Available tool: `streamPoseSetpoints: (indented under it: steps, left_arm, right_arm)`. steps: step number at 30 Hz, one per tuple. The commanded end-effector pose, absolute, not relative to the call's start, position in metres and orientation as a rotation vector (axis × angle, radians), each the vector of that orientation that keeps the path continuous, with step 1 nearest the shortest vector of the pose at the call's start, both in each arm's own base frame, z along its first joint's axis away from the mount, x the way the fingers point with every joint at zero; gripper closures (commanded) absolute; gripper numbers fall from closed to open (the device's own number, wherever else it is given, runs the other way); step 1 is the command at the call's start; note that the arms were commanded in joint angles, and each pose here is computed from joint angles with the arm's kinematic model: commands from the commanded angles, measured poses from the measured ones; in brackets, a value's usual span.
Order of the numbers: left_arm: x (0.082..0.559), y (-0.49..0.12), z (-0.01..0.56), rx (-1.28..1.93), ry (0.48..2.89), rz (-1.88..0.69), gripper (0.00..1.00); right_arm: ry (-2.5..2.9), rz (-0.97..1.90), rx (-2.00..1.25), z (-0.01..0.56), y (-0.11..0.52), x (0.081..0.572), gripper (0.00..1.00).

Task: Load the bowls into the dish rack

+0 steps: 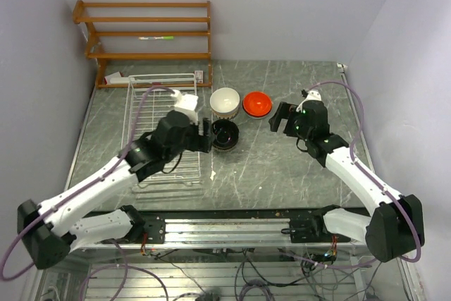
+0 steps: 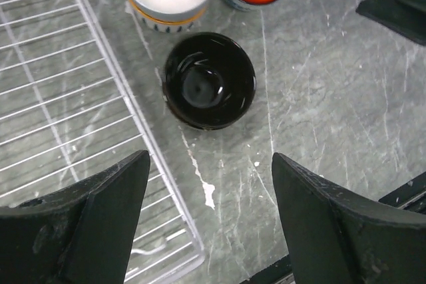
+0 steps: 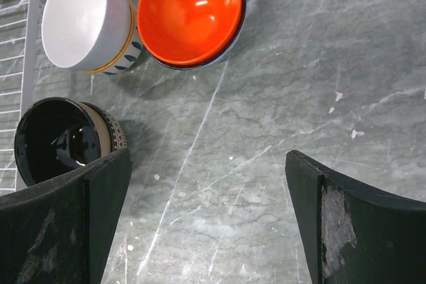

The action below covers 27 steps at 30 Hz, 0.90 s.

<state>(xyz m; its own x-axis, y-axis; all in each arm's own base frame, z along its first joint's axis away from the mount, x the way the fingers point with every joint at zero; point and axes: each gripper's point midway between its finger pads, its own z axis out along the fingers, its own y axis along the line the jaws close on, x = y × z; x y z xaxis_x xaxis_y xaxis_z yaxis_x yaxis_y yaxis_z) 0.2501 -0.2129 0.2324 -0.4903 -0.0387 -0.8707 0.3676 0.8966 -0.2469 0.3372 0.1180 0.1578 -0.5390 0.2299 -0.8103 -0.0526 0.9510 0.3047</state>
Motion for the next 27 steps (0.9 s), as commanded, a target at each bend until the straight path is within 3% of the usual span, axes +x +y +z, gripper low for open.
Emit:
streamPoseSetpoints:
  steps: [1, 12, 21, 27]
  left_arm:
    - [0.264, -0.246, 0.239, 0.271, 1.978, -0.463, 0.16]
    - [0.279, -0.338, 0.191, 0.634, 1.973, -0.377, 0.14]
    - [0.302, -0.362, 0.142, 0.74, 2.04, -0.231, 0.17]
    - [0.313, -0.368, 0.125, 0.749, 2.062, -0.167, 0.24]
  right_arm:
    - [2.091, 0.405, 0.14, 0.159, 0.119, 0.34, 0.0]
    - [2.093, 0.419, 0.258, 0.152, 0.093, 0.341, 0.04]
    - [2.095, 0.468, 0.273, 0.148, 0.09, 0.341, 0.08]
    - [2.097, 0.487, 0.276, 0.146, 0.09, 0.342, 0.08]
